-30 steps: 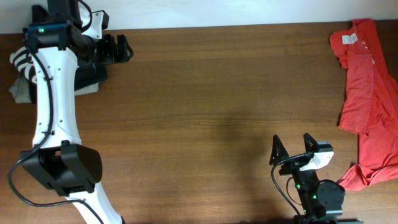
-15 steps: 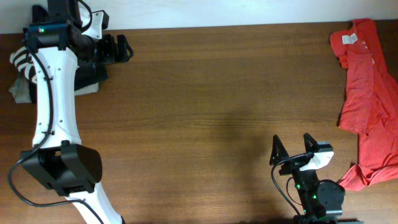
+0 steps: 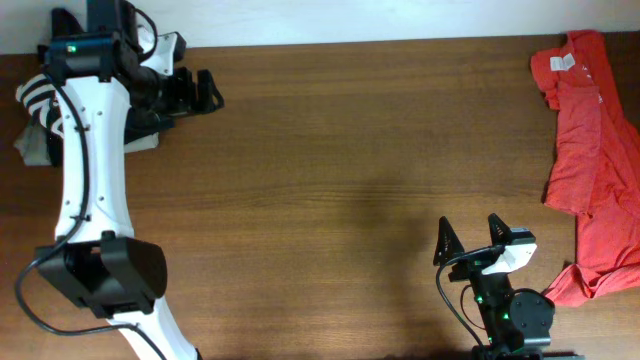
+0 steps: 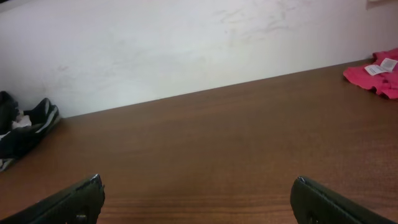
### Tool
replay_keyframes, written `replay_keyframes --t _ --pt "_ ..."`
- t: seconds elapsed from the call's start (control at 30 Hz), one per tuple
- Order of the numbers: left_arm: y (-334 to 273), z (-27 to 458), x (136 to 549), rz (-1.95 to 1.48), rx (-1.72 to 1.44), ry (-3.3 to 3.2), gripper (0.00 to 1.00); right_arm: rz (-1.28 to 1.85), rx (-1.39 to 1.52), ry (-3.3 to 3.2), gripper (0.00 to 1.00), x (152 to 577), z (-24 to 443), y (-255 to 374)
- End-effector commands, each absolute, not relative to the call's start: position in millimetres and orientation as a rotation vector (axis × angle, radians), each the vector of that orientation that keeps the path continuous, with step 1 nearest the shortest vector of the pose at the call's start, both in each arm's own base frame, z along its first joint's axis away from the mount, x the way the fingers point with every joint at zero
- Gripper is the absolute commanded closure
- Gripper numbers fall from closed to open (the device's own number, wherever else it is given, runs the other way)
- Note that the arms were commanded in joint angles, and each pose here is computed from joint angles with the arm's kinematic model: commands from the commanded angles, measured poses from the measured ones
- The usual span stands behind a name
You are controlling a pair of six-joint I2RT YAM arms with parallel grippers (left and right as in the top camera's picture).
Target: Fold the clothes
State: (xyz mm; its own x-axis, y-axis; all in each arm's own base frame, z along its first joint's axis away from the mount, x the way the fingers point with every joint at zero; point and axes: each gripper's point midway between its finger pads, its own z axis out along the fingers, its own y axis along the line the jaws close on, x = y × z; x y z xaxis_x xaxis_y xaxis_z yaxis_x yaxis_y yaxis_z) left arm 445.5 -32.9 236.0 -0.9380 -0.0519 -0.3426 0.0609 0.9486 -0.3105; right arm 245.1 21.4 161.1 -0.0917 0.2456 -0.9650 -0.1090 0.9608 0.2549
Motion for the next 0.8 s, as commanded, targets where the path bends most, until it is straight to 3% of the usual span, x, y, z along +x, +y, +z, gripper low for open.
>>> replay_keyframes --t 0.0,0.13,0.4,0.47,0.57,0.77 --pt "-46.9 278.6 429.3 -0.384 0.039 2.634 0.01 0.282 0.106 1.64 0.01 245.0 158.8 20.3" --pt "-54.7 275.8 391.9 -0.303 0.093 2.507 0.01 0.282 0.106 1.64 0.01 245.0 158.9 20.3" --pt "-49.4 199.5 266.0 -0.287 0.119 2.039 0.01 0.282 0.106 1.64 0.01 245.0 158.8 20.3" --pt "-50.0 209.7 241.6 -0.292 0.132 1.902 0.01 0.282 0.106 1.64 0.01 245.0 158.8 20.3" --pt "-36.6 225.1 230.5 -0.241 0.058 1.768 0.01 0.282 0.106 1.64 0.01 245.0 158.8 20.3" --pt "-21.6 222.7 245.5 -0.222 -0.043 1.506 0.01 0.282 0.106 1.64 0.01 245.0 158.8 20.3"
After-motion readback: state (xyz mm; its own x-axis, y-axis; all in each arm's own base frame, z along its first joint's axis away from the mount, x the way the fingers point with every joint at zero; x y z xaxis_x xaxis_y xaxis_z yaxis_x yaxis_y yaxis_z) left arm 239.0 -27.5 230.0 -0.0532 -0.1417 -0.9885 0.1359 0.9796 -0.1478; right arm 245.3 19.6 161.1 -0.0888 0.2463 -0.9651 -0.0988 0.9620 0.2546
